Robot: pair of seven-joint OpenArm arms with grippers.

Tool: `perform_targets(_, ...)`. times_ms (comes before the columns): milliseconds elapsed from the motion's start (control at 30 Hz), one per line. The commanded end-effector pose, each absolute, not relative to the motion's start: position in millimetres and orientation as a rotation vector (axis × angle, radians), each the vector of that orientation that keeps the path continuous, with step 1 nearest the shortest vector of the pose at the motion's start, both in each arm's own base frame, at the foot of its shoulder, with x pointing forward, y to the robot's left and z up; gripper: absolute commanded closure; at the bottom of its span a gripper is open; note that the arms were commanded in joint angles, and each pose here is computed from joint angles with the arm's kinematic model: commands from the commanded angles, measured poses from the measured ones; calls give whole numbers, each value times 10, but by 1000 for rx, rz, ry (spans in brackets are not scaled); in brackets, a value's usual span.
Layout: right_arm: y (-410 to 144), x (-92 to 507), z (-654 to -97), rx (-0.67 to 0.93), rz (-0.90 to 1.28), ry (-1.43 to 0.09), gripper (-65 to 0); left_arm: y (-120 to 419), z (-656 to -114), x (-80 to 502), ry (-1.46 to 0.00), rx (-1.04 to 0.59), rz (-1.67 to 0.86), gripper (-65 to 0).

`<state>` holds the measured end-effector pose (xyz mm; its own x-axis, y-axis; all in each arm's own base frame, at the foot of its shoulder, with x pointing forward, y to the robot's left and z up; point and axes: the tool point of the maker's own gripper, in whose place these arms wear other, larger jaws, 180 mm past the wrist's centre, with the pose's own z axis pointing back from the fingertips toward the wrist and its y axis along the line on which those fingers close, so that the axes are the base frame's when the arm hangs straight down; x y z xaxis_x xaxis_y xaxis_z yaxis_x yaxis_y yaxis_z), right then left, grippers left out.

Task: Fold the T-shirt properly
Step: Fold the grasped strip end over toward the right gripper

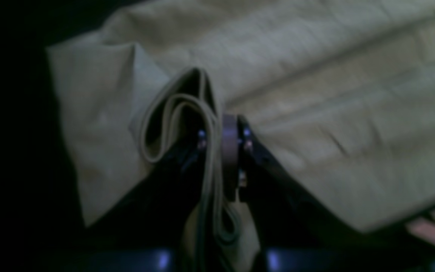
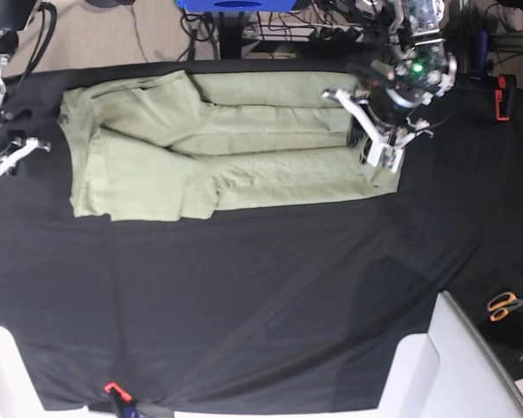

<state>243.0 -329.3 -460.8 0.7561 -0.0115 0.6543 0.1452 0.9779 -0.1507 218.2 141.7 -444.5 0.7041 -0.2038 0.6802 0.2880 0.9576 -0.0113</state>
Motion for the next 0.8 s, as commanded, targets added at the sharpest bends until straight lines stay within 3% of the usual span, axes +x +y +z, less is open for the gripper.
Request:
perform_targets(0, -3382, 2548, -4454, -221, -77, -761, -18, 1322, -4314, 2339, -807, -138, -272, 0)
perform_targets(233, -3375, 2550, -4456, -219, -75, -760, -18, 1034, -4171, 2655, -888, -218, -179, 0)
perform_targets(767, -3392, 2557, -4444, -222, -75, -762, -18, 451, -4428, 2675, -813, -305, -241, 0)
